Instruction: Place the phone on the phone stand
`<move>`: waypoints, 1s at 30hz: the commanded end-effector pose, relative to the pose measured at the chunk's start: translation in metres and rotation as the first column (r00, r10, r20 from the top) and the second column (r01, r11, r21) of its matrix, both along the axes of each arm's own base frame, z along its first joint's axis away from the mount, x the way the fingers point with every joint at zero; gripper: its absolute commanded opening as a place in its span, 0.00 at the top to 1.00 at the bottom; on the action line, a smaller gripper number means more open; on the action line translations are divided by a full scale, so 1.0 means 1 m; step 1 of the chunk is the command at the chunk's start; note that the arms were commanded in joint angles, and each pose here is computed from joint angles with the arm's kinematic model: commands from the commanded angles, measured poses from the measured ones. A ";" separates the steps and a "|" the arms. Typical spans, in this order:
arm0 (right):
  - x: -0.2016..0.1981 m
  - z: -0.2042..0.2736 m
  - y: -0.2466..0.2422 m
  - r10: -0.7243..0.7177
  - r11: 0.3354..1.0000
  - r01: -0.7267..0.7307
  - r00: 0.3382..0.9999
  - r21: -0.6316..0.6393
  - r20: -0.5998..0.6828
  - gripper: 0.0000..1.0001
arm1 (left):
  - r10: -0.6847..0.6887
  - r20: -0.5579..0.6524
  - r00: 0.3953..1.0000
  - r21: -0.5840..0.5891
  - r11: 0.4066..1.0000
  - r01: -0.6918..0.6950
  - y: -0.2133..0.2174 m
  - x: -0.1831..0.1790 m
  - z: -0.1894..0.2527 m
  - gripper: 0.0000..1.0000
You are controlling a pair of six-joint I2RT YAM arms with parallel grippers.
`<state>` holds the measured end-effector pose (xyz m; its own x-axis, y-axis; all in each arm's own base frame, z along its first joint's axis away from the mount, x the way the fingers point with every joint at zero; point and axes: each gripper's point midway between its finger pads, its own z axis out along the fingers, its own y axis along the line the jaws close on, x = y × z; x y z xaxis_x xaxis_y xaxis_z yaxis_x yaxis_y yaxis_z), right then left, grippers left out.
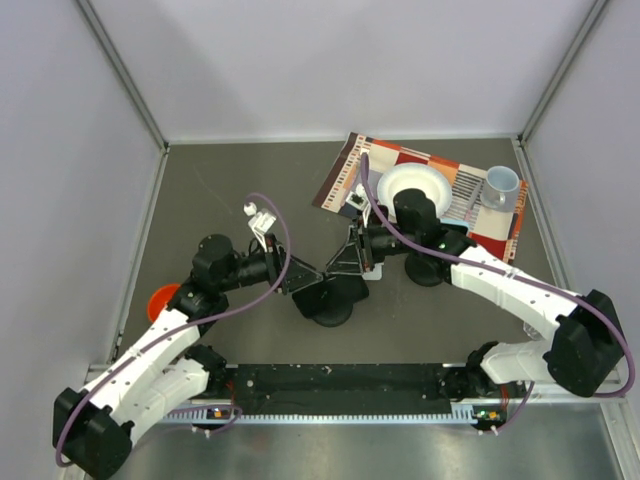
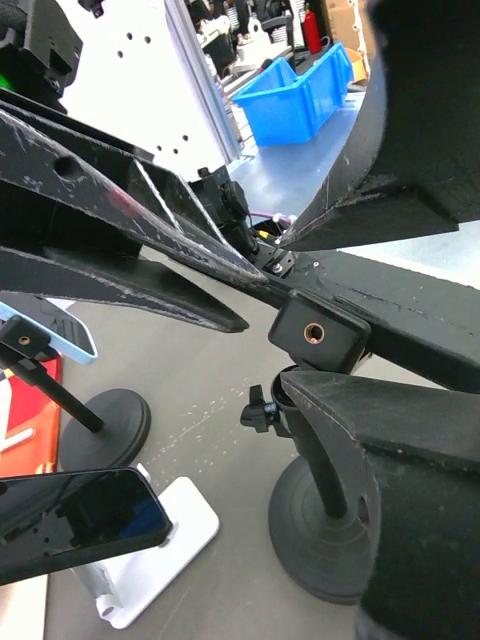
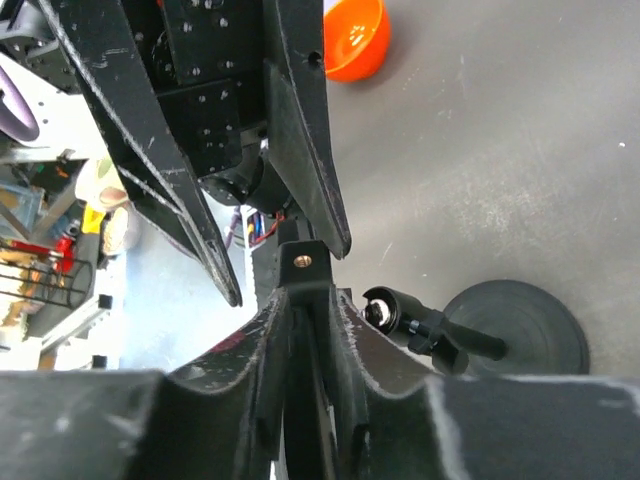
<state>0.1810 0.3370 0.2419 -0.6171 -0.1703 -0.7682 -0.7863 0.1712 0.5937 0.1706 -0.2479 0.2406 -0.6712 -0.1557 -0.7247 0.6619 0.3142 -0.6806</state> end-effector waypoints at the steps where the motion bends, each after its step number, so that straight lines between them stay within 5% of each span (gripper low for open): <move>1: 0.000 0.016 0.001 0.010 0.999 -0.012 0.999 0.043 0.045 0.91 | -0.040 0.060 0.997 -0.042 0.998 0.043 -0.004 0.000 0.012 0.45; 3: -0.001 0.016 0.002 0.024 0.999 -0.026 0.999 0.045 0.044 0.97 | -0.039 0.054 0.998 -0.036 0.999 0.041 -0.004 0.000 0.010 0.43; 4: -0.001 0.016 0.002 0.022 0.999 -0.024 0.999 0.043 0.041 0.93 | -0.038 0.061 0.997 -0.032 0.999 0.040 -0.004 0.001 0.010 0.41; 5: 0.000 0.017 0.002 0.019 0.999 -0.021 0.999 0.045 0.045 0.76 | -0.034 0.065 0.997 -0.028 0.999 0.036 -0.003 0.001 0.010 0.39; 8: 0.000 0.021 0.001 0.008 0.999 -0.010 0.999 0.047 0.045 0.61 | 0.001 0.075 0.997 0.013 1.000 -0.002 0.002 0.003 0.010 0.21; 13: -0.010 0.019 -0.008 0.025 1.000 -0.025 0.999 0.014 0.042 0.53 | 0.120 0.104 0.987 0.123 0.984 -0.132 0.028 0.008 0.005 0.05; 27: -0.032 0.008 -0.028 0.044 0.999 -0.043 0.998 -0.029 0.040 0.50 | 0.143 -0.030 0.989 0.068 0.988 -0.141 0.037 -0.008 -0.028 0.08; 30: -0.038 -0.005 -0.030 0.070 0.996 -0.069 0.997 -0.055 0.014 0.59 | 0.164 -0.041 0.986 0.025 0.986 -0.163 0.040 -0.013 -0.026 0.12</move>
<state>0.1514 0.3113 0.2501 -0.5927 -0.2142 -0.7764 -0.8054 0.1638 0.5696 0.1595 -0.2114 0.2023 -0.6917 -0.1757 -0.7005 0.5736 0.4556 -0.6807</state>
